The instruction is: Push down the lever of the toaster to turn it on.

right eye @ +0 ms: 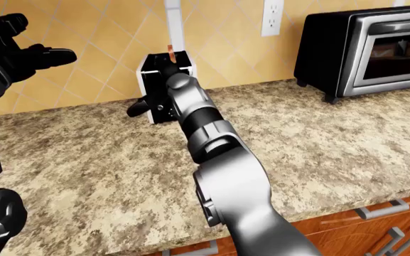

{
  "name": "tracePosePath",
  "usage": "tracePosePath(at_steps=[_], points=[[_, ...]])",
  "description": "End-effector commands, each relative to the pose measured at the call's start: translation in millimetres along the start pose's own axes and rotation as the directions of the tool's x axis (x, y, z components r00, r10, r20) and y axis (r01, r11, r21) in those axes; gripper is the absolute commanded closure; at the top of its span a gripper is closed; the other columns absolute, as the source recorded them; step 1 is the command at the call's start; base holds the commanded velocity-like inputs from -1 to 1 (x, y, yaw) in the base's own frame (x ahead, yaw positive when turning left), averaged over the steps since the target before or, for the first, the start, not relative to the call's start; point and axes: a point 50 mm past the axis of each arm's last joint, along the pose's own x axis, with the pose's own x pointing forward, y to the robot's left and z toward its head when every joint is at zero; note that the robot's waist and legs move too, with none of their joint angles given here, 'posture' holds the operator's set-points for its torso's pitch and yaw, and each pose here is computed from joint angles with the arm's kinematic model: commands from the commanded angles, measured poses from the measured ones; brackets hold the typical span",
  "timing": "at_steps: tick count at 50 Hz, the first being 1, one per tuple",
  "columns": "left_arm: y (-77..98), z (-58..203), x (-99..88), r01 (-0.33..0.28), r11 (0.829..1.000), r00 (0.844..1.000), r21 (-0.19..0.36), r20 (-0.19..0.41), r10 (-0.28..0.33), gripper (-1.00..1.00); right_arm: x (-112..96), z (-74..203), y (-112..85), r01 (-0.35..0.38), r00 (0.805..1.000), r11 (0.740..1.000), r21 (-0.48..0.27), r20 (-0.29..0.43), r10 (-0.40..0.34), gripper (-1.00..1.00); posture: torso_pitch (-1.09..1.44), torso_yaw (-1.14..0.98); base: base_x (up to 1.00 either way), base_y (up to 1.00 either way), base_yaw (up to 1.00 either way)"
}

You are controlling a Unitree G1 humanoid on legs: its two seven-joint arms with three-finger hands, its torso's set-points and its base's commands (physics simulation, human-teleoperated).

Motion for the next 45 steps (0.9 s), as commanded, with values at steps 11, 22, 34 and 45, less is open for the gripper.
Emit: tracePosePath(at_steps=[11,22,34,45], points=[[1.9,22.3,-6.6,0.0,1.0,0.995,-0.007,0.1,0.001,-1.0,-1.8,8.4,-6.8,0.027,0.998,1.0,-0.011,0.06,-0.027,-1.0,-0.3,0.0,0.0,0.0,0.0],[1.6,20.8,-6.8,0.0,1.0,0.995,-0.006,0.099,0.0,-1.0,1.2,-10.9,-9.1,0.03,0.999,0.999,0.012,0.037,-0.031,-1.0,-0.3,0.0,0.0,0.0,0.0],[1.3,19.7,-7.4,0.002,1.0,0.995,-0.005,0.099,-0.001,-1.0,4.2,-28.9,-5.3,0.02,1.0,0.999,0.034,0.018,-0.021,-1.0,-0.3,0.0,0.0,0.0,0.0],[3.1,20.8,-9.8,0.002,1.0,0.994,-0.01,0.105,-0.001,-1.0,5.7,-43.1,-4.7,0.017,1.0,0.998,0.058,0.004,-0.017,-1.0,-0.3,0.0,0.0,0.0,0.0]])
